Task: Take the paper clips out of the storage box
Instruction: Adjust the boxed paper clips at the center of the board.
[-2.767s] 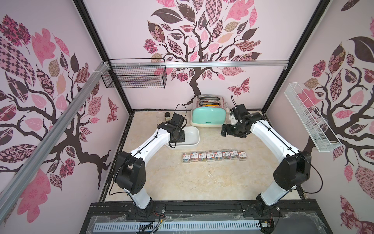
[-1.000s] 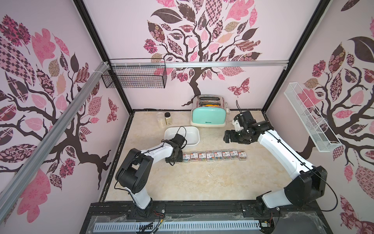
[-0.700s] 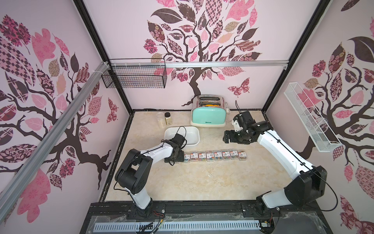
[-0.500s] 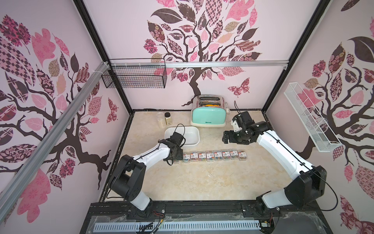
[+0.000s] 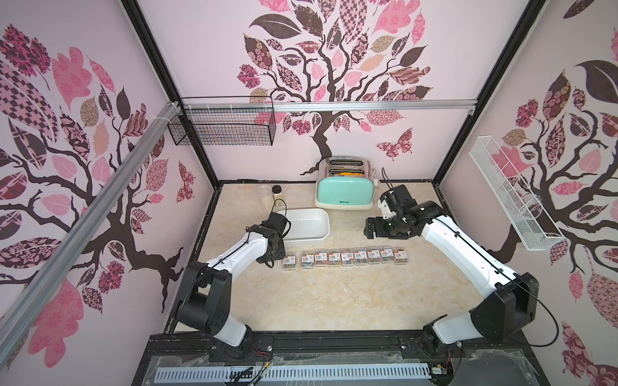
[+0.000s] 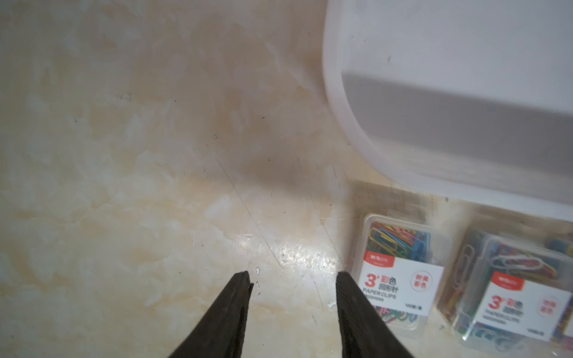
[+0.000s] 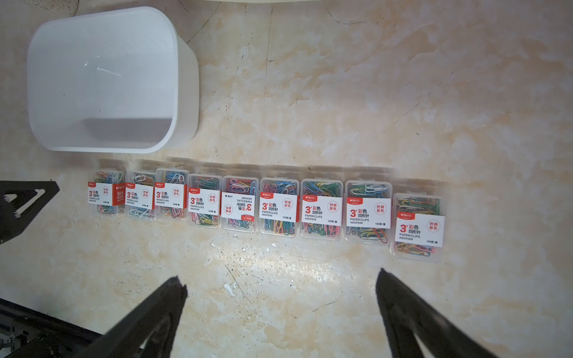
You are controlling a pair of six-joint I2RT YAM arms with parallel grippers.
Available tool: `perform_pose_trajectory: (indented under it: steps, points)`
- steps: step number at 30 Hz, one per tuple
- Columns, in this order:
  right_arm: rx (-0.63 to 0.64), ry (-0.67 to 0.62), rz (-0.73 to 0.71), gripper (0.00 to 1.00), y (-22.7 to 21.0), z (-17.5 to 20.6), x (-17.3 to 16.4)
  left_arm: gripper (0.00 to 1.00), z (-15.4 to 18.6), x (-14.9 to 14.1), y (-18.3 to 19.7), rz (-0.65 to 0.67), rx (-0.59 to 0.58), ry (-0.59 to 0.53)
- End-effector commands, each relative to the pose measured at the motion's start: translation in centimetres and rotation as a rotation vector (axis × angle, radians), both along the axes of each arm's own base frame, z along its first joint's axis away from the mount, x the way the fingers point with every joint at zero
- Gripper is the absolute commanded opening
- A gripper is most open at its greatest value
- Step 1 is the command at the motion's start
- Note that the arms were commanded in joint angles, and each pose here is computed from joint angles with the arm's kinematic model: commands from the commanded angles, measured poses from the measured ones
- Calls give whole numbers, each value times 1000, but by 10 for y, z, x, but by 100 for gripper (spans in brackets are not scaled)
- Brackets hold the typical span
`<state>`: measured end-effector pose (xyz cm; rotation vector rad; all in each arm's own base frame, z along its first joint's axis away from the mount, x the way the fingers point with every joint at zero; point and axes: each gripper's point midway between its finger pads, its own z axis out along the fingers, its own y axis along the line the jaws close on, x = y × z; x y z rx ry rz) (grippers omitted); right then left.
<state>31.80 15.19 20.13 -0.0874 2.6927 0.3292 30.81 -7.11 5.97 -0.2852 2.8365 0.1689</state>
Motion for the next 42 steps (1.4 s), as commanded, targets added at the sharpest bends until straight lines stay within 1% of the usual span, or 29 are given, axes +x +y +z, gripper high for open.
perform_pose_trajectory:
  steps: [1,8,12,19,28,42]
  points:
    - [6,-47,-7,99,0,20,2,50,-8,7,2,27,25,19]
    - [1,-47,-8,99,-2,20,0,51,-18,7,1,41,23,37]
    - [2,-46,-6,99,0,20,0,51,-24,4,-4,44,-12,31]
    - [6,-46,-4,99,2,20,0,52,-28,6,-13,21,-24,28]
    - [1,-45,-13,99,0,18,-2,52,-31,3,-31,-6,-51,26]
    - [2,-47,-7,99,3,18,-2,52,-24,1,-34,5,-74,14]
